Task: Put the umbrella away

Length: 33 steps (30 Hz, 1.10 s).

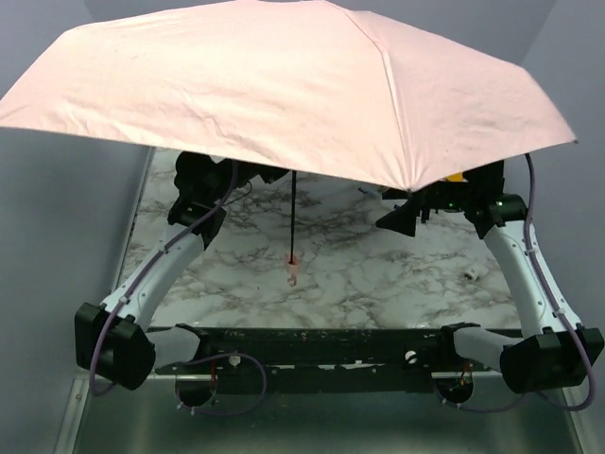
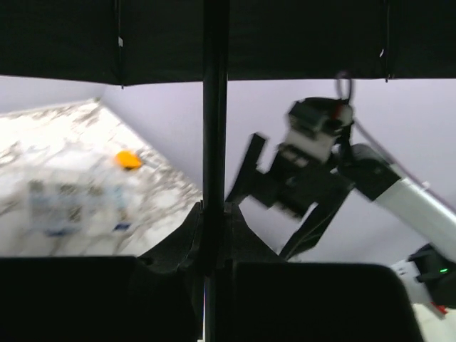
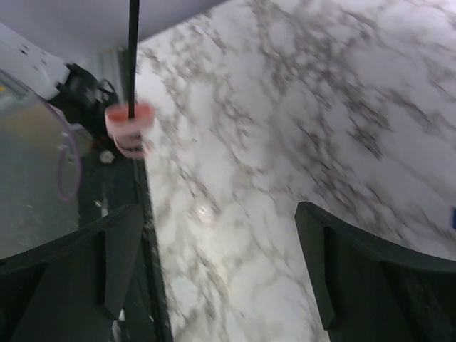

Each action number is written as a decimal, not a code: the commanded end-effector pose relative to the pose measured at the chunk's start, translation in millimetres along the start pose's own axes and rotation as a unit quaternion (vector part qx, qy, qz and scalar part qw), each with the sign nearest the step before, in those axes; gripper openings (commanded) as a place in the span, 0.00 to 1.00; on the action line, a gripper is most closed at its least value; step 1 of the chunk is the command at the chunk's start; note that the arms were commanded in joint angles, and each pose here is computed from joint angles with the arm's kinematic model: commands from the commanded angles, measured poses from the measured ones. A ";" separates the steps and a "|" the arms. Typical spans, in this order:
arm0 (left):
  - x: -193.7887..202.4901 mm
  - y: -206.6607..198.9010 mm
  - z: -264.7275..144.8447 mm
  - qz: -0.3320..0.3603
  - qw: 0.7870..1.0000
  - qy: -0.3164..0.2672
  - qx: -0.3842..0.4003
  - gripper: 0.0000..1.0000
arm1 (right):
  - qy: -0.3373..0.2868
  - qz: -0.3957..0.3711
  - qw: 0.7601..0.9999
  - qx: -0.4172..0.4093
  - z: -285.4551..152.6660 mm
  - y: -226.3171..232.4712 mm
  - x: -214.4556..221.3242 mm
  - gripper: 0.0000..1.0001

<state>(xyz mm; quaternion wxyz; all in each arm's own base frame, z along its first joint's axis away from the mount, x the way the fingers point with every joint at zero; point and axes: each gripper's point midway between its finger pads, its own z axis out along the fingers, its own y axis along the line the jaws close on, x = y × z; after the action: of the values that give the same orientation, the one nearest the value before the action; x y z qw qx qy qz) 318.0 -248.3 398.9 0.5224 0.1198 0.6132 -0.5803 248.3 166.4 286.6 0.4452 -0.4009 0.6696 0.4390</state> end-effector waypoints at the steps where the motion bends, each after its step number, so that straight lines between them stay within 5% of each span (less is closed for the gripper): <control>1: -45.1 -49.6 16.1 -0.026 0.991 -0.134 -0.011 0.00 | -0.027 0.049 0.998 0.017 47.0 11.8 -57.8 0.97; 11: -39.6 -75.6 44.1 -0.028 0.982 -0.177 -0.051 0.00 | -0.065 0.147 0.985 -0.056 87.2 38.8 -101.4 0.97; 16: -33.8 -69.4 61.3 -0.026 0.981 -0.178 -0.080 0.00 | -0.068 0.171 0.978 -0.101 92.1 54.4 -103.7 0.89; 21: -22.5 -67.6 78.0 -0.022 0.983 -0.165 -0.083 0.00 | -0.061 0.187 0.974 -0.113 97.3 58.4 -100.4 0.76; 29: -15.1 -79.1 84.8 -0.009 0.986 -0.152 -0.062 0.00 | -0.059 0.198 0.970 -0.128 95.9 65.8 -96.3 0.33; 33: -12.8 -84.1 78.3 -0.009 0.987 -0.150 -0.051 0.00 | -0.059 0.203 0.968 -0.137 95.4 68.0 -96.7 0.41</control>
<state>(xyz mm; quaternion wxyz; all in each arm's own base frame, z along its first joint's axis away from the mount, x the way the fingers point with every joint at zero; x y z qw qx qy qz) 315.1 -344.0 435.3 0.5767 -0.0163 0.6099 -0.5433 246.3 288.8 365.3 0.3347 -0.2703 0.6629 0.6128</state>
